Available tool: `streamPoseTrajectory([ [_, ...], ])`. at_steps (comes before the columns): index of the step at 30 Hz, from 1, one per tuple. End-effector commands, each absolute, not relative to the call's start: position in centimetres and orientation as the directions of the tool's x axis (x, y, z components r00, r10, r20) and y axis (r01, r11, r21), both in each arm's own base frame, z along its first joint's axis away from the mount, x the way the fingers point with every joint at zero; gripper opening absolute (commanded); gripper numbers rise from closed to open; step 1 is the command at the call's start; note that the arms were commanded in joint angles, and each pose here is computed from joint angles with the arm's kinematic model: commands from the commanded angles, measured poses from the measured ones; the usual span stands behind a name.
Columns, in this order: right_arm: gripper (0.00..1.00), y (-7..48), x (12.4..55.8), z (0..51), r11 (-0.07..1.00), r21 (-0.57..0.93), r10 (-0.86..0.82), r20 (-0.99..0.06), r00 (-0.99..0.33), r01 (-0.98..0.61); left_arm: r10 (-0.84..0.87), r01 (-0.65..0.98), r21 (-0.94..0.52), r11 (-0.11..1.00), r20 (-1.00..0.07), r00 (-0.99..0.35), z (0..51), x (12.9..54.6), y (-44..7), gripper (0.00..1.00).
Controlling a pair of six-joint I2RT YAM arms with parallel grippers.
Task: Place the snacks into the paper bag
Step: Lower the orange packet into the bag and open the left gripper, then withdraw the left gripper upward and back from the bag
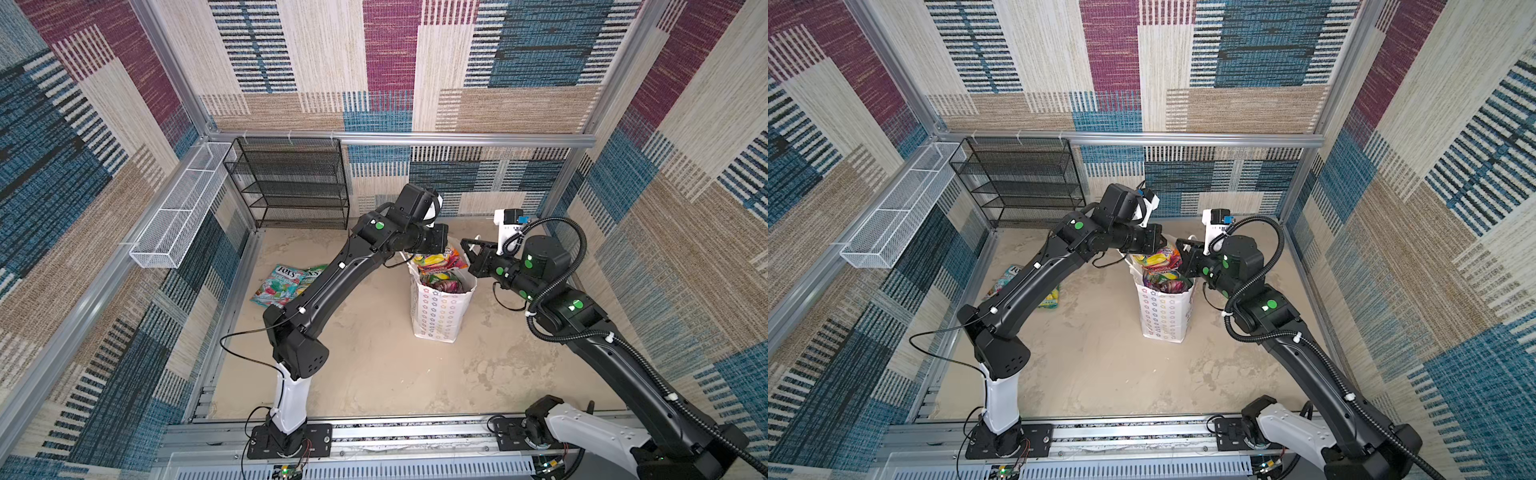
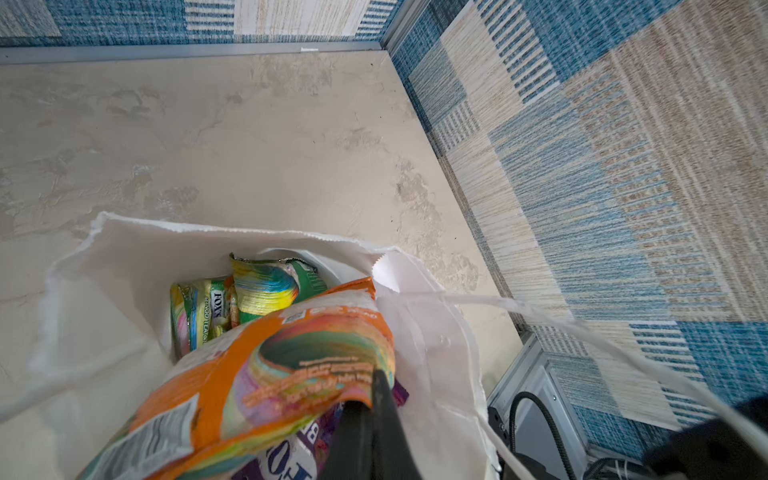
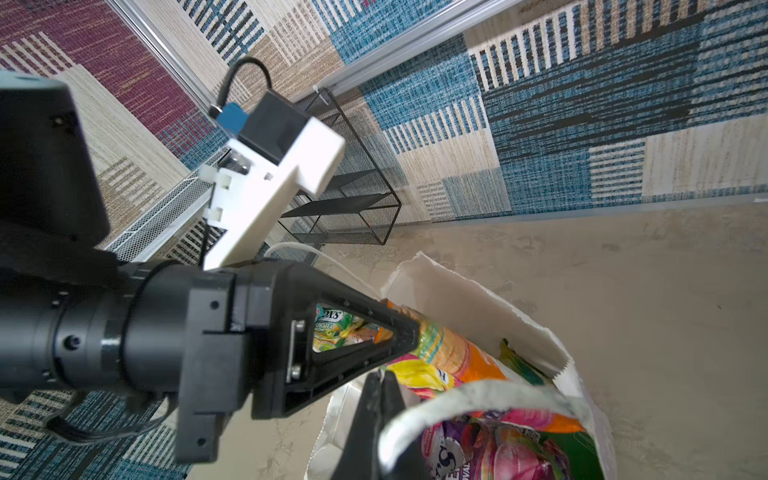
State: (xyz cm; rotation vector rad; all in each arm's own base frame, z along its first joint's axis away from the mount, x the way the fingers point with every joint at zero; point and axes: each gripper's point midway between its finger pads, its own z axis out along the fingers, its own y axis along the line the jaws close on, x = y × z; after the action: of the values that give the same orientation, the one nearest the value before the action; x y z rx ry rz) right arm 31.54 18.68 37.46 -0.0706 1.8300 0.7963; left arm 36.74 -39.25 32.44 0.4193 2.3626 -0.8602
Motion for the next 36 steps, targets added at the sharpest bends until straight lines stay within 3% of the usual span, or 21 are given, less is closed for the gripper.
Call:
streamPoseTrajectory([
  [1,0.02,19.0,31.6,39.1,0.758,0.479,0.33,-0.867,-0.374,-0.443,0.109,0.489,-0.506,0.711,-0.607,-0.787,32.2,36.6,-40.2,0.0],
  [20,0.01,19.6,32.0,38.4,0.748,0.49,0.327,-0.859,-0.394,-0.448,0.219,0.403,-0.524,0.751,-0.377,-0.9,20.8,34.5,-43.3,0.0],
  [24,0.01,19.4,31.9,38.5,0.75,0.489,0.329,-0.86,-0.389,-0.446,0.224,0.399,-0.545,0.737,-0.361,-0.905,20.7,34.1,-44.1,0.0],
  [26,0.01,19.5,31.9,38.5,0.749,0.488,0.327,-0.861,-0.39,-0.448,0.209,0.407,-0.554,0.726,-0.386,-0.898,22.4,34.0,-44.1,0.09],
  [32,0.01,19.4,31.8,38.6,0.749,0.487,0.328,-0.861,-0.388,-0.45,0.144,0.454,-0.575,0.681,-0.503,-0.852,29.5,33.5,-43.0,0.49],
  [36,0.01,19.4,31.7,38.7,0.748,0.487,0.33,-0.862,-0.385,-0.451,0.115,0.493,-0.595,0.635,-0.558,-0.822,33.9,32.4,-42.2,0.64],
])
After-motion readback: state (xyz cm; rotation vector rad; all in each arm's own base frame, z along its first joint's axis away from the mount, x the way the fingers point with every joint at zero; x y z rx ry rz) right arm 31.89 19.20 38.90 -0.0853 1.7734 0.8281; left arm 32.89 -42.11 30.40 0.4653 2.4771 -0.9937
